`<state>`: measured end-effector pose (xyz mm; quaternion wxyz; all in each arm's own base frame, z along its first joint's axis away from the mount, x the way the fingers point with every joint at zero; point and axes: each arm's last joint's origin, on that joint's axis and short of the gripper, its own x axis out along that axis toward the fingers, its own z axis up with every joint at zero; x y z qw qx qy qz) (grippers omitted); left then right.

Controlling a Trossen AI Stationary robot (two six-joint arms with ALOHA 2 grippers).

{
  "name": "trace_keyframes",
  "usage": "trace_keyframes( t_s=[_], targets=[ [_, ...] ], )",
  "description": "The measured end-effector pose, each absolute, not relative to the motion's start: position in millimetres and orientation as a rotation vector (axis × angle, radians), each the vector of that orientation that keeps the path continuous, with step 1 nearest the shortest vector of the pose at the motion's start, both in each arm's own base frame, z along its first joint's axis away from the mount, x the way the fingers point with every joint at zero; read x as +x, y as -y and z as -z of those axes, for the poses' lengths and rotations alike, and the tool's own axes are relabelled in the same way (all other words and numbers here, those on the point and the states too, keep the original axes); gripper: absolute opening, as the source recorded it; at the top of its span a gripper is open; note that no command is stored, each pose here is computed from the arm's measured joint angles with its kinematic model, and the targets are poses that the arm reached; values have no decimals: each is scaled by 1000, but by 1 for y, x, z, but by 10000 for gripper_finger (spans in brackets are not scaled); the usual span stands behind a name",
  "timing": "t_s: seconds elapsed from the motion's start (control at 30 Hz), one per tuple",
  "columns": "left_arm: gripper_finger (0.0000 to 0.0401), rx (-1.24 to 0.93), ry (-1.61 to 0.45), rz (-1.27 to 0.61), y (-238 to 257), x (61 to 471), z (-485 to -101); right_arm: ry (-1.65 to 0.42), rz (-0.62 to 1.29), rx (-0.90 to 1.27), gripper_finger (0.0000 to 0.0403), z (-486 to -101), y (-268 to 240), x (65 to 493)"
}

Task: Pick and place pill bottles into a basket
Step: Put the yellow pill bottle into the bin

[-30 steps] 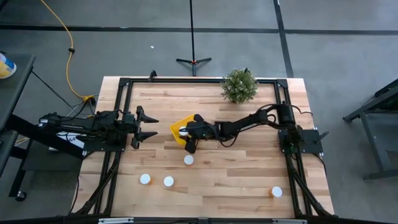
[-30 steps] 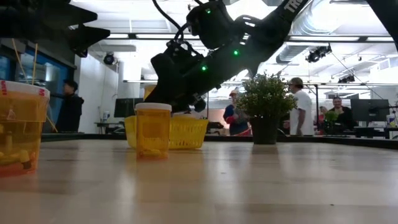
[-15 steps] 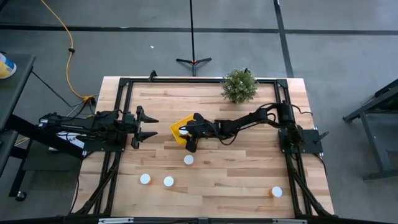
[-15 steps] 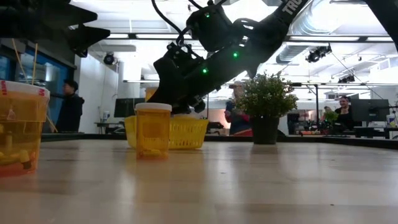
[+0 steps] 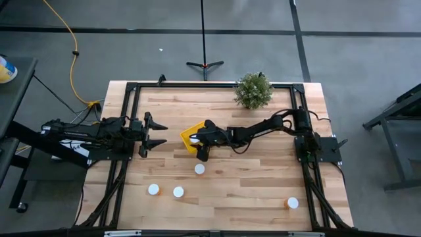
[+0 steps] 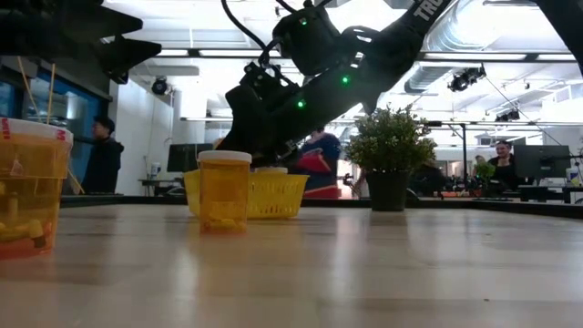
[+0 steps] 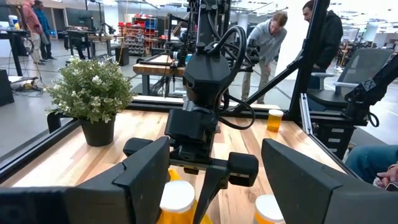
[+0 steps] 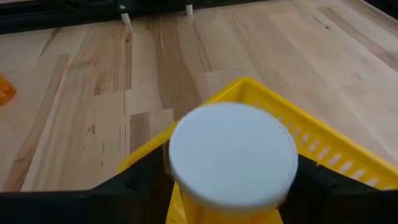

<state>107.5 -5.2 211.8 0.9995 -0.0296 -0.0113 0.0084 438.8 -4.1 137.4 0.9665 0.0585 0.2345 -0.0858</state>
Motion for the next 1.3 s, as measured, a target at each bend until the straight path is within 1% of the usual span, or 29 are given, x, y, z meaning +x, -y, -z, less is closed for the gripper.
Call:
trace_keyframes(
  t_s=[0.43, 0.83, 1.1, 1.3],
  targets=[
    [289, -59, 22, -17, 5, 108, -212, -480, 171, 120, 229, -137, 4, 439],
    [289, -59, 22, -17, 5, 108, -212, -482, 145, 145, 245, -137, 3, 439],
    [289, -59, 22, -17, 5, 108, -212, -484, 141, 128, 243, -137, 3, 438],
    [289, -59, 22, -17, 5, 108, -212, -424, 137, 131, 244, -142, 3, 441]
  ],
)
